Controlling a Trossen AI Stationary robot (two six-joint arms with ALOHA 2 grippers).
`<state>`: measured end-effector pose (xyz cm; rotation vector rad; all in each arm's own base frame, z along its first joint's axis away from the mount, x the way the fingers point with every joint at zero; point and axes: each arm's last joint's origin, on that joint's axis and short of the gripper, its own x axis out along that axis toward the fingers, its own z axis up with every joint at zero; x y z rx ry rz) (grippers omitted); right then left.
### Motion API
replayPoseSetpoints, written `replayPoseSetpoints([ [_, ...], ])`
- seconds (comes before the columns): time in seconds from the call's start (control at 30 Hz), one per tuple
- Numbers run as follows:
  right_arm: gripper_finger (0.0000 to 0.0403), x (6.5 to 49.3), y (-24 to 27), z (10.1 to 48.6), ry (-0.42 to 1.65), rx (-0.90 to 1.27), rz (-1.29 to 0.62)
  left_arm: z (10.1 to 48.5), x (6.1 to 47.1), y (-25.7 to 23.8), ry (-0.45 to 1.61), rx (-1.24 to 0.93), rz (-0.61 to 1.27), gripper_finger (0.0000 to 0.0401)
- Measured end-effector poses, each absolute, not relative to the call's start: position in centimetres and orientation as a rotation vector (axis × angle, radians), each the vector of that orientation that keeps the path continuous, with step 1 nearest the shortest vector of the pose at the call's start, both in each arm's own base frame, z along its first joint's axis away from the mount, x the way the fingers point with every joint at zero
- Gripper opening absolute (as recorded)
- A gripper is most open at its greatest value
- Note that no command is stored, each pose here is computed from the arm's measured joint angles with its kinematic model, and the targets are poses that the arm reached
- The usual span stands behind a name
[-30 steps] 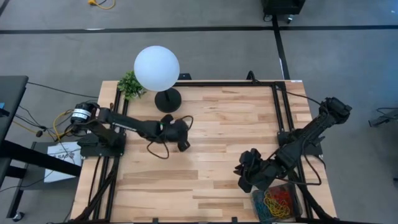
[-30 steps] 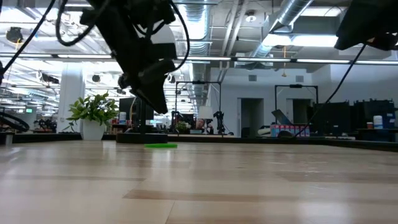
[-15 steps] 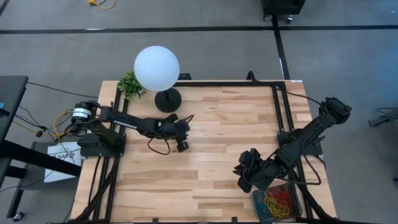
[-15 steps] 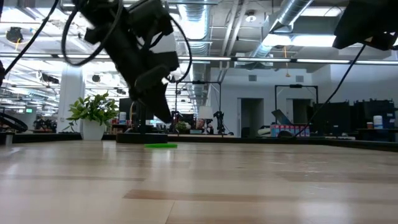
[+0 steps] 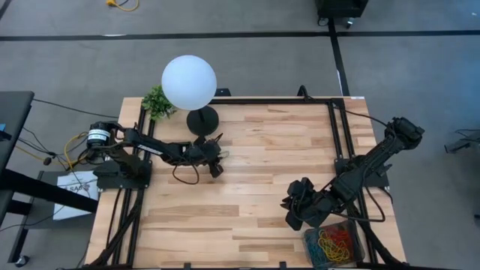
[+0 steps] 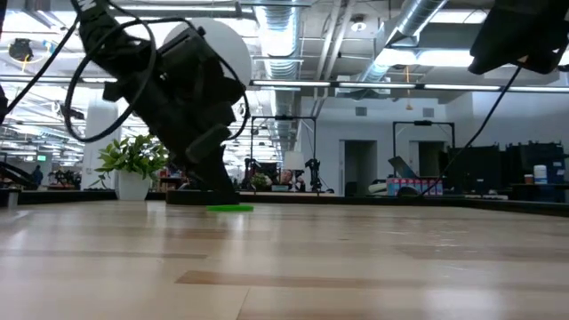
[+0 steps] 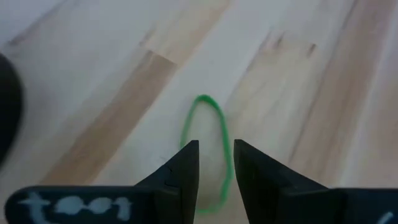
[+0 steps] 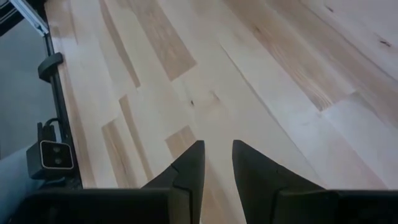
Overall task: Pick and place items into bin
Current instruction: Put the green rubber band into the black bin
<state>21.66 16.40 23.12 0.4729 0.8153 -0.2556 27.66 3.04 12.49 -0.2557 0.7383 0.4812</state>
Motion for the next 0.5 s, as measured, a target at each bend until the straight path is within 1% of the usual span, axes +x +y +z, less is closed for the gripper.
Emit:
replayPoseSetpoints([
  [0.17, 0.0077, 21.9, 16.1, 23.1, 0.812, 0.478, -0.266, 11.8, 27.1, 2.5, 0.685, -0.267, 0.421, 0.0089],
  [0.5, 0.0077, 21.9, 16.1, 23.1, 0.811, 0.478, -0.269, 10.9, 26.0, 2.5, 0.718, -0.258, 0.455, 0.0089],
])
